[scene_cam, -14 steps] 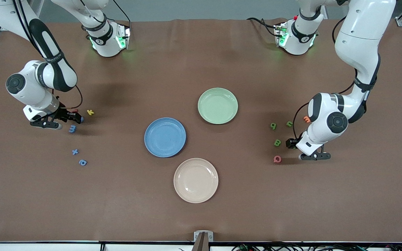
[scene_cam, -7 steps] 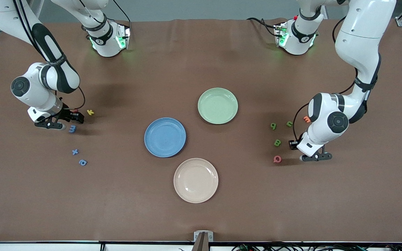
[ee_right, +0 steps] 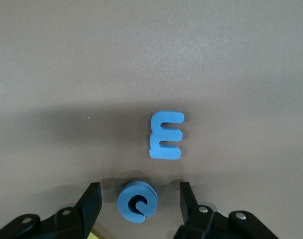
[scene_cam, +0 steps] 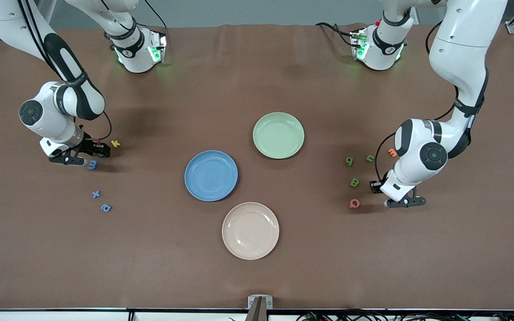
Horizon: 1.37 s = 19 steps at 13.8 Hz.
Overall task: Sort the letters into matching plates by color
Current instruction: 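Drop the N into the green plate while the right gripper drops c into blue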
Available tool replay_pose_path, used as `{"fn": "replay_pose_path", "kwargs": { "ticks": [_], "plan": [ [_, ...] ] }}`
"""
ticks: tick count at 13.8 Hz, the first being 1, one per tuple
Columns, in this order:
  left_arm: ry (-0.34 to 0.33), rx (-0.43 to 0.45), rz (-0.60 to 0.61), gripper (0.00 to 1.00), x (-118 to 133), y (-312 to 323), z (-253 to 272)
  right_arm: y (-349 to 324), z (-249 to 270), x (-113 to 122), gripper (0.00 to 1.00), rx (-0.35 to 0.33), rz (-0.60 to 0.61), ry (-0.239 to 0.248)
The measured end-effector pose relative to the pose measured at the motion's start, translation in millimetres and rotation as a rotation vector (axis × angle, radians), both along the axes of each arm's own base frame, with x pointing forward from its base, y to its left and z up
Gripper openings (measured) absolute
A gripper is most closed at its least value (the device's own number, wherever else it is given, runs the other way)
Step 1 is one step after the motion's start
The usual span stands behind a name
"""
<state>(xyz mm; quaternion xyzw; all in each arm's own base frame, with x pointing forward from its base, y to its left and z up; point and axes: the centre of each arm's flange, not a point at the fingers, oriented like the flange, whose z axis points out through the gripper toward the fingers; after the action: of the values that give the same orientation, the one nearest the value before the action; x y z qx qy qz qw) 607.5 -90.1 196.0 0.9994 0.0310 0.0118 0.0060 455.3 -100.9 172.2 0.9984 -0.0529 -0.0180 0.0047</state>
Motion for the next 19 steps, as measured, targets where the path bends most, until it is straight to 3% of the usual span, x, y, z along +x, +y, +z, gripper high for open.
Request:
{"fn": "replay_pose_path", "kwargs": {
  "ticks": [3,4,6,11,15,17,19],
  "plan": [
    [0.017,-0.002,0.000,0.33,-1,-14,43,1,-2,-3,0.66,0.001,0.000,0.005],
    [0.039,-0.002,0.001,0.33,-6,-22,60,1,-2,-3,0.59,0.001,0.001,0.005],
    [0.078,-0.002,0.017,0.33,-18,-45,94,1,0,-2,0.36,0.000,0.001,-0.001],
    [0.141,-0.004,0.101,0.33,-71,-150,135,11,1,0,0.36,0.005,0.010,0.021],
    [0.166,-0.012,0.132,0.33,-120,-231,136,79,45,30,0.36,0.001,-0.059,0.063],
    [0.166,-0.024,0.146,0.33,-142,-258,132,138,73,48,0.36,-0.009,-0.120,0.040],
    [0.148,-0.054,0.156,0.33,-166,-277,109,225,97,60,0.36,-0.006,-0.200,-0.018]
  ]
}}
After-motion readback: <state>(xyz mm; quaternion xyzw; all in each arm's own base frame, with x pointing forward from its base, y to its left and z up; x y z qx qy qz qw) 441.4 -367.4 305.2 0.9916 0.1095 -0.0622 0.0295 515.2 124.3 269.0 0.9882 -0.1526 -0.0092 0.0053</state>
